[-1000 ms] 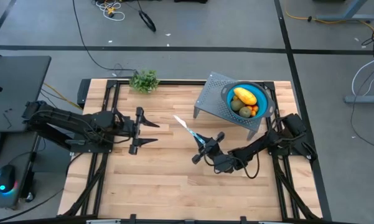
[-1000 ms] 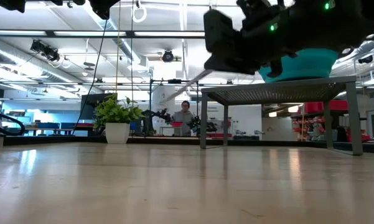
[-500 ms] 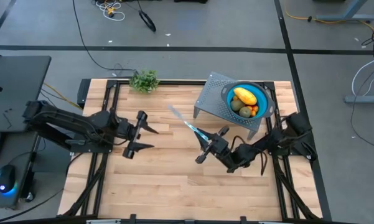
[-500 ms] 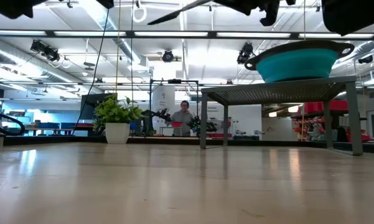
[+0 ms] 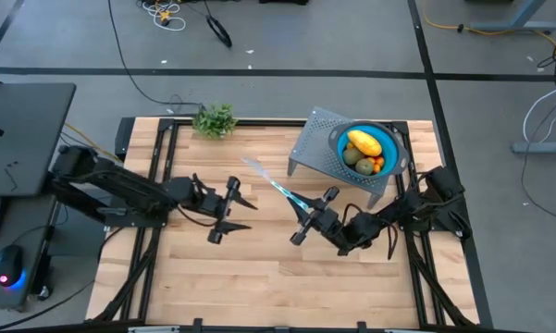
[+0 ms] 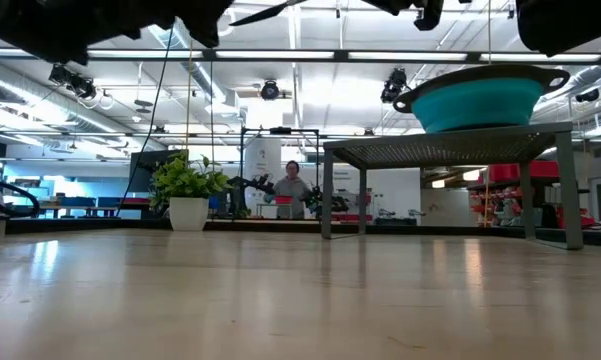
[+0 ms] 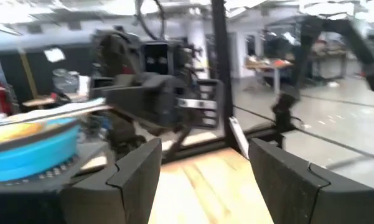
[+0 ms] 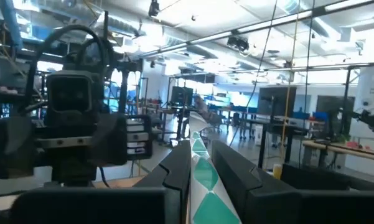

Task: Pick & Place Fruit
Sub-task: Put the green patterned knife on the shelf

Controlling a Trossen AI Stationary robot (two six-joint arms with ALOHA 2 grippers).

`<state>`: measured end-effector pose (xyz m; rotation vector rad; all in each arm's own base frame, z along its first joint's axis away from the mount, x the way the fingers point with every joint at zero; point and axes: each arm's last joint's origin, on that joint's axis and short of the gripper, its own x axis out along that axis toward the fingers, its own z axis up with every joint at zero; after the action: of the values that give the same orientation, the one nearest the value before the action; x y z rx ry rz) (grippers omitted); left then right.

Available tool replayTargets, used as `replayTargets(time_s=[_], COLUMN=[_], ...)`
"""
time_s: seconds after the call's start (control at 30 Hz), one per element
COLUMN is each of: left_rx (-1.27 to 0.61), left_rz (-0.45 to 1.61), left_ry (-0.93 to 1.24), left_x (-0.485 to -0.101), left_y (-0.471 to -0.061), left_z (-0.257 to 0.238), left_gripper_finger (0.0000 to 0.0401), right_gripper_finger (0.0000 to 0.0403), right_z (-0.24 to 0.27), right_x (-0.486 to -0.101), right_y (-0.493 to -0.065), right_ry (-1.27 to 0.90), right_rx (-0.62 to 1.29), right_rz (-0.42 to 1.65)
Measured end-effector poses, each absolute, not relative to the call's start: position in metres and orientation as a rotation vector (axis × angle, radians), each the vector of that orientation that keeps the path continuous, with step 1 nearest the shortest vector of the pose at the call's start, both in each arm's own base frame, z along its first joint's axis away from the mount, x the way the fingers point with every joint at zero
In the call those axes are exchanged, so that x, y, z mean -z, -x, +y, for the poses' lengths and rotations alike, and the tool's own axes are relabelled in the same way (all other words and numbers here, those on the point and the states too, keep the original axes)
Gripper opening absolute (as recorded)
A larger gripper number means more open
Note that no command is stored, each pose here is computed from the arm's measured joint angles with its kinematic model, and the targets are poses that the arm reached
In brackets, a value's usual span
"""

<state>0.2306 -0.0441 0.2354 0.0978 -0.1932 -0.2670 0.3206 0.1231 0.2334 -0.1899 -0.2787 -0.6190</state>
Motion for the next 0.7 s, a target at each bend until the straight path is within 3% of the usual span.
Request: replayTargets(time_s=[0.27,0.47,0.7], left_rx=[0.157,0.151,0.224], left_rz=[-0.303,-0.493,-0.55], left_ry=[-0.038,0.054,0.04], left_x=[-0.22,-0.225,-0.242], left_y=[-0.25,-0.253,-0.272], left_z=[-0.038,-0.034,-0.041], left_gripper_finger=[0.0249,0.0249,0.0249], right_gripper_finger=[0.0059,0.0059,0.0059], right_z=[0.124,0.125,0.118], right_x=[-0.244,-0.253,-0.252], right_y=[-0.319,-0.317,-0.322], right_ry=[0.224,0.24,0.235], right_rx=[0.511,0.417,0.344], right_rz=[-0.355,-0.426,-0.452])
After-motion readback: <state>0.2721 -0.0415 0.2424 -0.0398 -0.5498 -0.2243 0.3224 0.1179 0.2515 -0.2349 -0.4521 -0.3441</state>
